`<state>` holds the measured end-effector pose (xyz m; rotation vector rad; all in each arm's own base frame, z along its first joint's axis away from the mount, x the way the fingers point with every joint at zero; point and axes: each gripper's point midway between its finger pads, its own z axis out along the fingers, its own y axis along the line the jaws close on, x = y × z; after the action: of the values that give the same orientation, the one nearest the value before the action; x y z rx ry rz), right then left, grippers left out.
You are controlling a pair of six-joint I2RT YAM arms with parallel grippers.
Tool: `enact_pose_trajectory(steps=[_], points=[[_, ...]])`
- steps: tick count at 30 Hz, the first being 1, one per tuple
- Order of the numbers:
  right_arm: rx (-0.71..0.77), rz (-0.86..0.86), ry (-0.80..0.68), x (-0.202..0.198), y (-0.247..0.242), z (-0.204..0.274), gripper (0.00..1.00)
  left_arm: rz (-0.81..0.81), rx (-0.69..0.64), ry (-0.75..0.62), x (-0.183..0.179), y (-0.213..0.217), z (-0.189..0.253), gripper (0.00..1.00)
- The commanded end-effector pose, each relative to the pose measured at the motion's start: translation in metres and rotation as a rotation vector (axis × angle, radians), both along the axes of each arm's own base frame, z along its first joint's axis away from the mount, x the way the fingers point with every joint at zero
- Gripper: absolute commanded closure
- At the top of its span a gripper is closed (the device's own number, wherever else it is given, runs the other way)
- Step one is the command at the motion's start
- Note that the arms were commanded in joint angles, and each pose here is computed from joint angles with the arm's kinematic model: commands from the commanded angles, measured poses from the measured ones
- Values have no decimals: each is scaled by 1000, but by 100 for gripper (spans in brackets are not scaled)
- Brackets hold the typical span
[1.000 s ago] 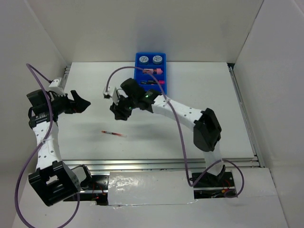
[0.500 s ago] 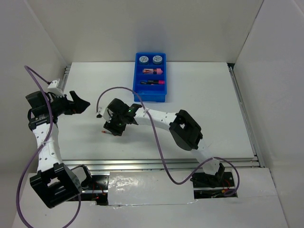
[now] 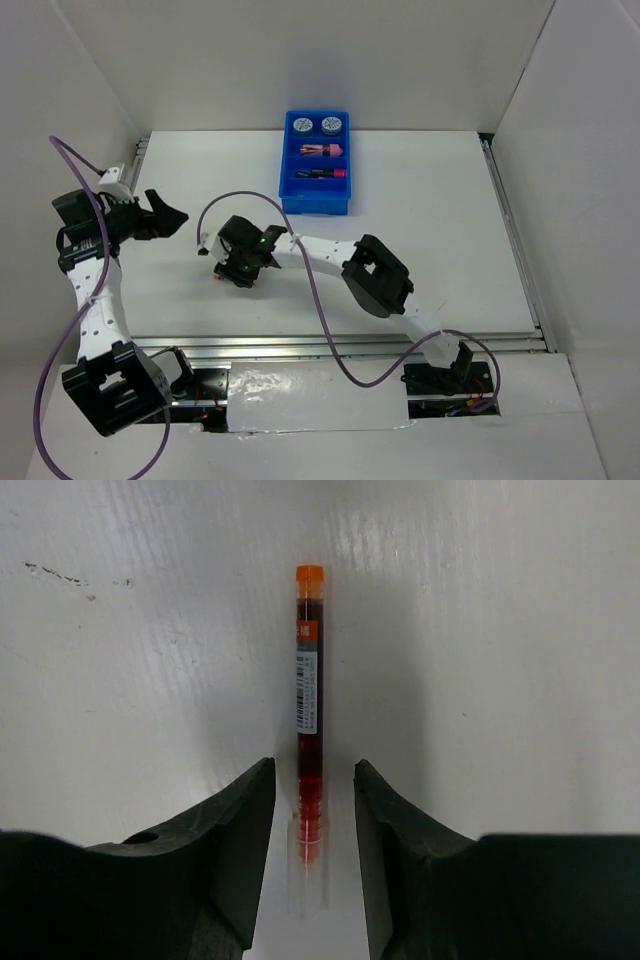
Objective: Sort the stationery into containers
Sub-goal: Grab a piece of stationery with the right arm, then place the stationery into the container
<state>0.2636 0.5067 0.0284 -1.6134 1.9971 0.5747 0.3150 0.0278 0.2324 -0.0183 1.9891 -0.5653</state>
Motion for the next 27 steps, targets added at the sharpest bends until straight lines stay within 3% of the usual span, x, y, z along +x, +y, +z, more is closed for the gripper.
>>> enact_pose_trajectory(steps=[1,9,12,16,21,27], points=[[16,12,-17,-2,10,5,57,-28,23,-65,3,0,23,1],[-58,59,-48,-6,-10,3,92,-24,8,-62,9,2,24,1],[-49,90,-78,-5,-25,35,95,-23,0,-64,12,3,27,1],[29,87,-148,16,-59,122,97,-25,-1,-80,16,4,32,1],[72,40,-361,93,-121,198,100,-27,-19,-91,21,4,32,1],[-17,-30,-453,188,-187,189,100,-29,2,-83,26,-2,25,1]])
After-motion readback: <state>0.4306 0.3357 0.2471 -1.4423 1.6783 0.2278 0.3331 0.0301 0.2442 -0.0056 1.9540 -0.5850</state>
